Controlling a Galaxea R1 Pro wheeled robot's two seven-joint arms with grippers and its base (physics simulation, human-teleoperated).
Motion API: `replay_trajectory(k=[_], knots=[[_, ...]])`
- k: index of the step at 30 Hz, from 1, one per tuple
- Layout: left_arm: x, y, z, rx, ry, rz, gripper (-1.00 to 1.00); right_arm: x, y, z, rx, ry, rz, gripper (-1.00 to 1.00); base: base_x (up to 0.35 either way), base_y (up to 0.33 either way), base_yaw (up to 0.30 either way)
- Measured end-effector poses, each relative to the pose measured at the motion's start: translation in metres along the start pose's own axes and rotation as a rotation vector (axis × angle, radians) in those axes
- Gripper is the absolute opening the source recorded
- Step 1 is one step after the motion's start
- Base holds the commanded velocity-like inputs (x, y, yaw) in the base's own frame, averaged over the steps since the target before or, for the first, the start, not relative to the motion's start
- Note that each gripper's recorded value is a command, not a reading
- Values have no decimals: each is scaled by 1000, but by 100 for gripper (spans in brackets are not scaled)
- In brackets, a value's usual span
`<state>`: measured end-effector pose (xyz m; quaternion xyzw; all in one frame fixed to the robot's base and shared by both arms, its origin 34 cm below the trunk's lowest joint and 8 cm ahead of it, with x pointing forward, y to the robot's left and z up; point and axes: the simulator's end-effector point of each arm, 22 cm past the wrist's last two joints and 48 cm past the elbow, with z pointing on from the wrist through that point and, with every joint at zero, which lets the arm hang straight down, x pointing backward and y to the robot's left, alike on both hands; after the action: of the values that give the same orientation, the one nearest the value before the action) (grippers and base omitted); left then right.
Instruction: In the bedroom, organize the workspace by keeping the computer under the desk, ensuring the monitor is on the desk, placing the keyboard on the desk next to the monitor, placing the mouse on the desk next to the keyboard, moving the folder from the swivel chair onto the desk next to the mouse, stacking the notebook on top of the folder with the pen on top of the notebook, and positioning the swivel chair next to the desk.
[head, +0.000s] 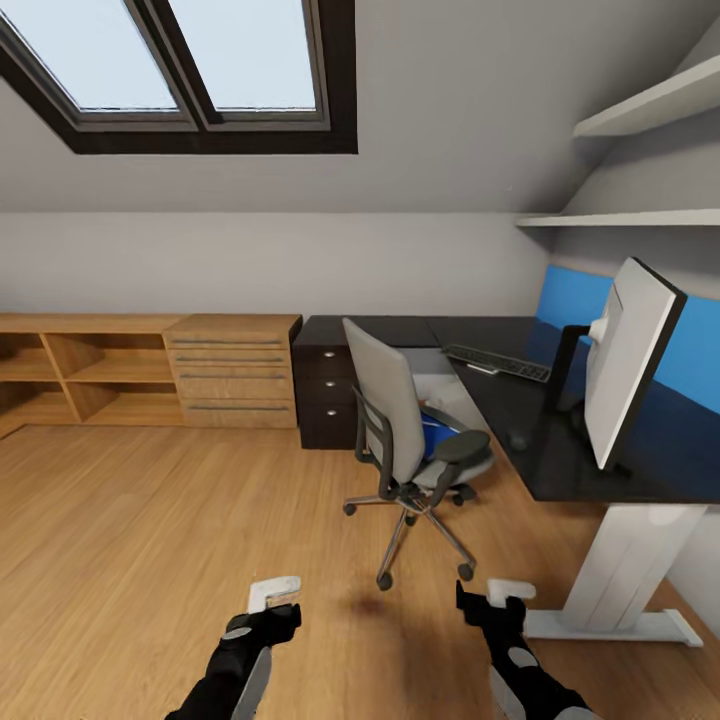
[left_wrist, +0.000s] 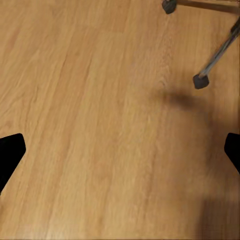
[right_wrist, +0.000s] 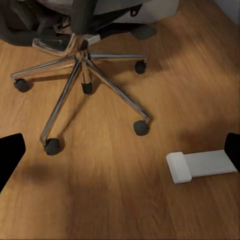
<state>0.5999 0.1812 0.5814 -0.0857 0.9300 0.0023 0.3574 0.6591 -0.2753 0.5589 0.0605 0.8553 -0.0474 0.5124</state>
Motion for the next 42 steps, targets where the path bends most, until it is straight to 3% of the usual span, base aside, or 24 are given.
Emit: replay_trajectory(k=[5,8,11,15,16,20,21,22,23,24,27,33,42], knots=[[-39,-10,14,11,-31,11,100,-44,0,27,7,-15,-1,100,0,0,0],[-68,-15,21,16,-62,15,100,-75,-10,44,24,-19,-2,100,0,0,0],[-74,-14,26,15,-69,18,100,-85,-20,51,41,-26,13,100,0,0,0],[-69,-9,35,6,-66,25,100,-86,-32,56,68,-36,86,100,0,0,0],[-71,-4,36,0,-74,27,100,-84,-38,57,84,-39,135,100,0,0,0],[-77,-3,38,0,-102,23,100,-80,-41,60,89,-45,147,100,0,0,0],[-121,-6,15,21,-213,-5,100,-67,-64,62,109,27,122,100,0,0,0],[-135,-6,-1,34,-268,-22,100,-62,-70,63,113,62,114,100,0,0,0],[-133,-5,-4,37,-278,-27,100,-60,-71,64,114,75,112,100,0,0,0],[-124,-1,-23,46,-302,-41,100,-86,-72,66,108,82,114,100,0,0,0],[-119,1,-31,53,-308,-43,100,-110,-65,67,95,49,123,100,0,0,0],[-99,1,-29,54,-299,-54,100,-85,-49,70,85,56,136,100,0,0,0],[-94,4,-29,61,-333,-61,100,-72,-36,74,56,67,135,100,0,0,0]])
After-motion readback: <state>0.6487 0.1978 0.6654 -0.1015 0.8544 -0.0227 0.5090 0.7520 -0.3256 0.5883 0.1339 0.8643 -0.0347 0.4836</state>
